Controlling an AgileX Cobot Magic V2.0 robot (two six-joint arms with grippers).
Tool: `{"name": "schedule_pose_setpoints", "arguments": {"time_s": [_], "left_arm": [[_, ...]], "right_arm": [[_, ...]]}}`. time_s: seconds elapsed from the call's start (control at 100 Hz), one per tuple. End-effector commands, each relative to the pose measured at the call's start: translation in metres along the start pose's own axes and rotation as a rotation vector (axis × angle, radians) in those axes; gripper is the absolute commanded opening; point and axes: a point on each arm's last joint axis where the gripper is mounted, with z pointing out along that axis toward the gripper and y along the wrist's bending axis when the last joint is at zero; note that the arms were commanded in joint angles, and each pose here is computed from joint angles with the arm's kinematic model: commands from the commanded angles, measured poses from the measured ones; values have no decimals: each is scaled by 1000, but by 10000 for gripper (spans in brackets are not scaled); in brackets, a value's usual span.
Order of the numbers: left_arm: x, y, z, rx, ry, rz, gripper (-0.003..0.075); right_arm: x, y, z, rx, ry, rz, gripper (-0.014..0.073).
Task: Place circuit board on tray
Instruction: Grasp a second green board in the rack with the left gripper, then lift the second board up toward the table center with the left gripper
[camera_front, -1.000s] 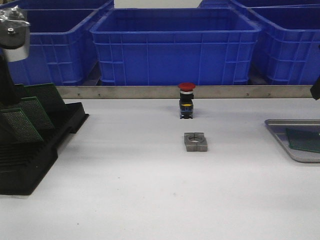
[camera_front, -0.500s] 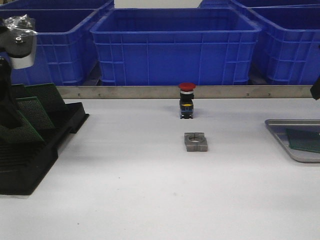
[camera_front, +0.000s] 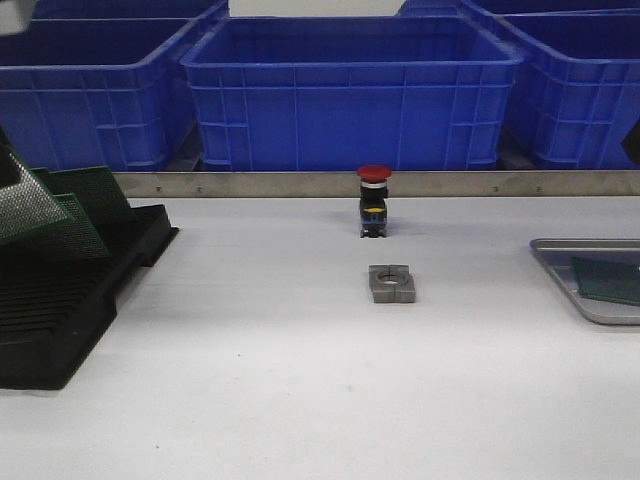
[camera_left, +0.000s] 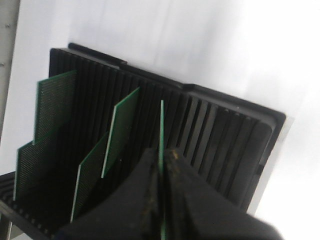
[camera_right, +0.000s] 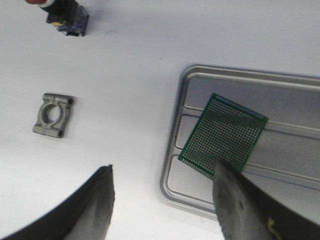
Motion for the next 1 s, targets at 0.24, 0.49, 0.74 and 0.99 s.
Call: {"name": "schedule_pose_setpoints", "arguments": {"time_s": [0.24, 0.49, 0.74, 0.99], "left_arm": [[-56, -20, -31, 115, -369, -79, -20], [-75, -31, -41, 244, -565, -105, -20], [-82, -40, -38, 384, -634, -86, -20], [-88, -43, -40, 416, -720, -46, -20]], "right_arm": [[-12, 87, -39, -175, -122, -476, 453], [4, 154, -33, -365, -99, -736, 453], [19, 201, -33, -479, -136, -938, 453], [28, 221, -12, -512, -113, -956, 453]]}}
